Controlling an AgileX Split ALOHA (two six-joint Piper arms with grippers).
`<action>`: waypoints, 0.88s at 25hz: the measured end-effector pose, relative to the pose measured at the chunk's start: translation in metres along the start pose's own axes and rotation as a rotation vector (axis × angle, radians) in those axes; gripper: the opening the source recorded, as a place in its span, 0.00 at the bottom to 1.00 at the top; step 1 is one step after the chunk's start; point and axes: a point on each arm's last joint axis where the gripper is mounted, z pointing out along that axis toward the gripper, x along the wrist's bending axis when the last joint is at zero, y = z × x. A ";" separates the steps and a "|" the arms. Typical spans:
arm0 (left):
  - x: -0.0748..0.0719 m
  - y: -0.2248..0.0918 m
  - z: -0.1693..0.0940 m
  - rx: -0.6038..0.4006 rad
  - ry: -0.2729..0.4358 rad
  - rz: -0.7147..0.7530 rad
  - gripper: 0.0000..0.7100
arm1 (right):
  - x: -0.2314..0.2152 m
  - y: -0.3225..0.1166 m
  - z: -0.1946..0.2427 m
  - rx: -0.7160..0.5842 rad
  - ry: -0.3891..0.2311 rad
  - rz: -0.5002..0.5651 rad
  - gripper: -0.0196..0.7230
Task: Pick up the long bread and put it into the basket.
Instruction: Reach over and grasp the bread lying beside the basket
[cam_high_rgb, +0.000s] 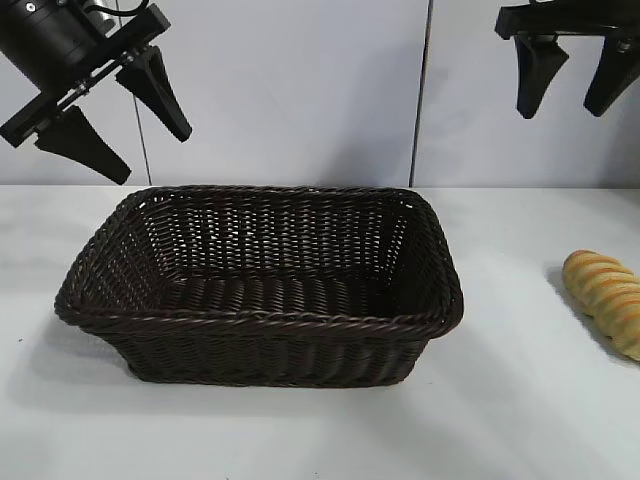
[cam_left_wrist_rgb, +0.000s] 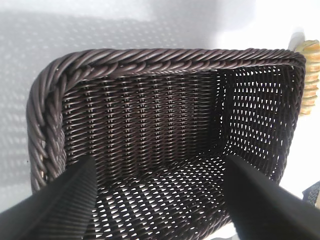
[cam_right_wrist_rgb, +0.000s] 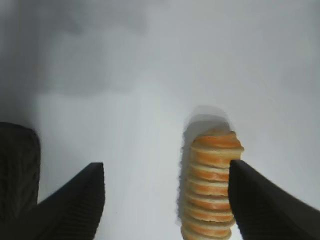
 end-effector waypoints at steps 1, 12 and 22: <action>0.000 0.000 0.000 0.000 0.000 0.000 0.73 | -0.002 -0.003 0.004 0.016 -0.001 0.005 0.71; 0.000 0.000 0.000 -0.001 0.000 0.000 0.73 | -0.003 -0.047 0.060 0.241 -0.023 -0.017 0.71; 0.000 0.000 0.000 -0.001 0.000 0.000 0.73 | -0.004 -0.052 0.070 0.237 -0.040 -0.016 0.71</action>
